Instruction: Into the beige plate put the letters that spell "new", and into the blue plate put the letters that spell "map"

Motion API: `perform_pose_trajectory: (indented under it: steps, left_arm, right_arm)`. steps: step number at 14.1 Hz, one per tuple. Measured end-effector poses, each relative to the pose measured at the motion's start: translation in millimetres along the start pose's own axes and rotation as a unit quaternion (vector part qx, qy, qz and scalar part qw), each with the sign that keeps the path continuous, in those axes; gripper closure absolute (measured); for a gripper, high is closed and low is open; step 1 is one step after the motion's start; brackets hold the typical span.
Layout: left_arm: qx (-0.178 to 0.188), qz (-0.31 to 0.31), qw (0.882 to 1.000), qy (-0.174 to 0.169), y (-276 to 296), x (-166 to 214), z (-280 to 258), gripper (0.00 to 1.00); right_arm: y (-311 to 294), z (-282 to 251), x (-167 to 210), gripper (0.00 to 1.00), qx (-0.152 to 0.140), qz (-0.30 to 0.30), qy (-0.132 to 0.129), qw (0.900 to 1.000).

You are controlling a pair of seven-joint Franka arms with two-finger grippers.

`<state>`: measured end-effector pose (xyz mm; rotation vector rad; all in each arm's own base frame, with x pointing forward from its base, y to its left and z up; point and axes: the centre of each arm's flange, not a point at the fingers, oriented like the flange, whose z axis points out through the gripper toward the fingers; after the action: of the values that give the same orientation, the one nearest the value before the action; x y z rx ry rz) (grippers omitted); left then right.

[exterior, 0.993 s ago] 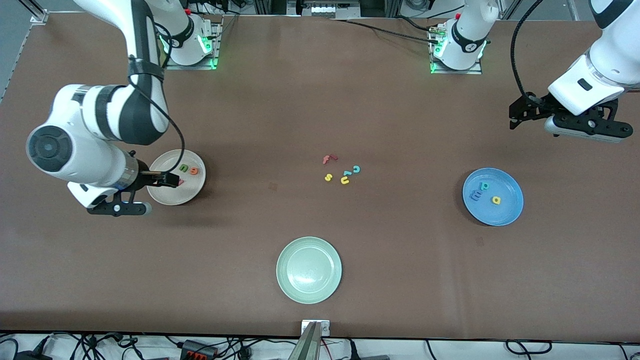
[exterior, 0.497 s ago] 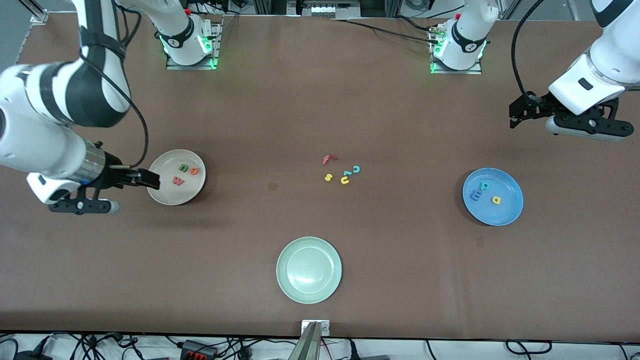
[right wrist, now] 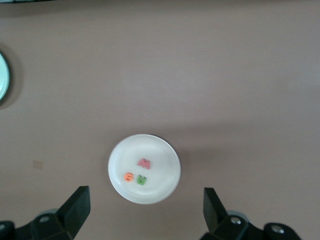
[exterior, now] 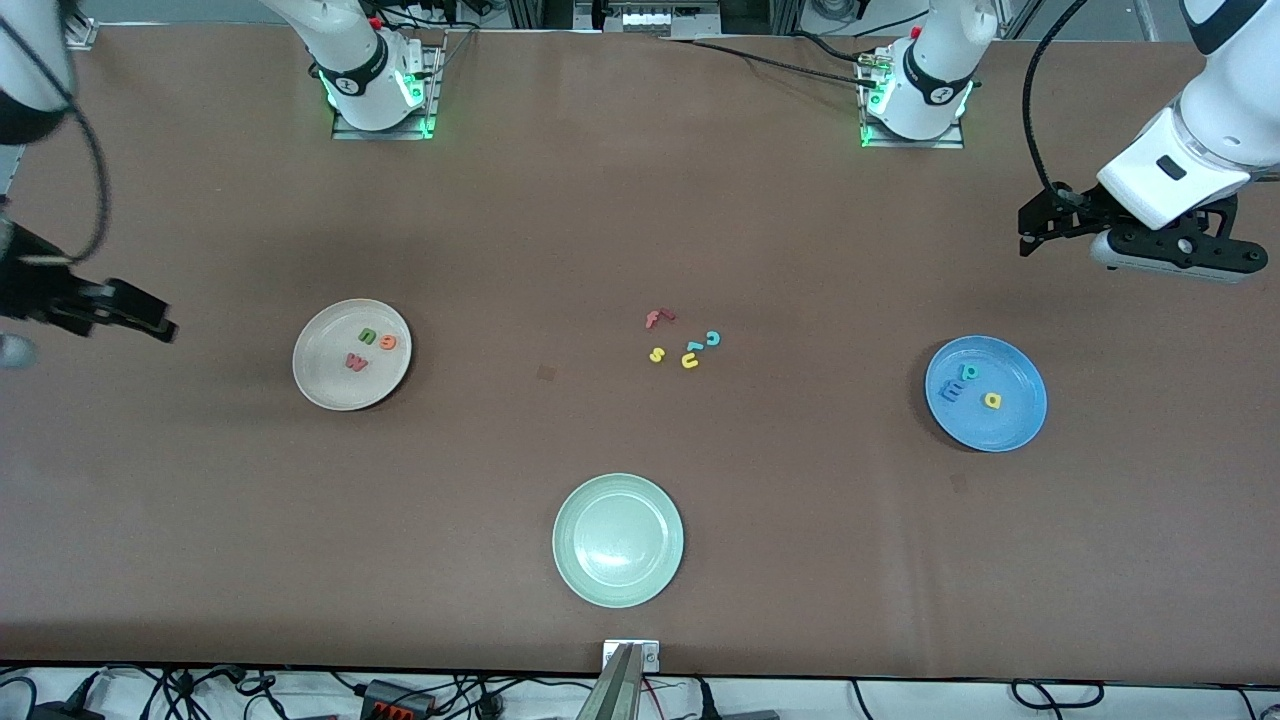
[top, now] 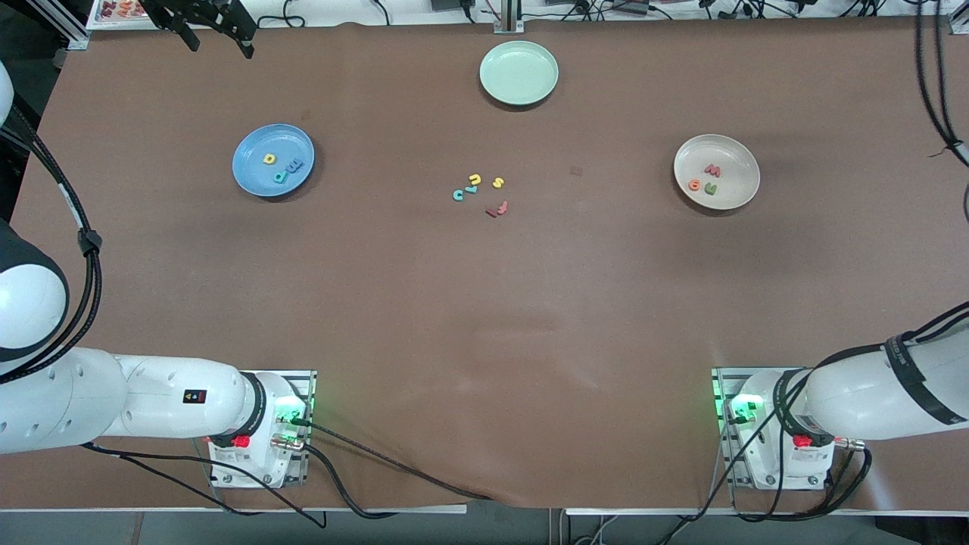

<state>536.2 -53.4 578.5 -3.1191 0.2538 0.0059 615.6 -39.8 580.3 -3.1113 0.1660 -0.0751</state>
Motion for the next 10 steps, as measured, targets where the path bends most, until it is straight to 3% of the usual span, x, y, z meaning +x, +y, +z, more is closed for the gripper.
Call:
perform_pose_trajectory:
  steps: [3,7,10]
  left_arm:
    - [0.0,0.0,1.0,0.0,0,0,0,0.0]
    - [0.0,-0.001,1.0,0.0,0,0,0,0.0]
    - [0.0,-0.001,1.0,0.0,0,0,0,0.0]
  right_arm:
    - [36,-22,-12,0.0,0.002,-0.006,0.003,1.0]
    - [19,-36,-19,0.0,-0.005,-0.036,0.012,0.999]
    - [11,-34,-26,0.0,-0.008,-0.033,-0.01,0.999]
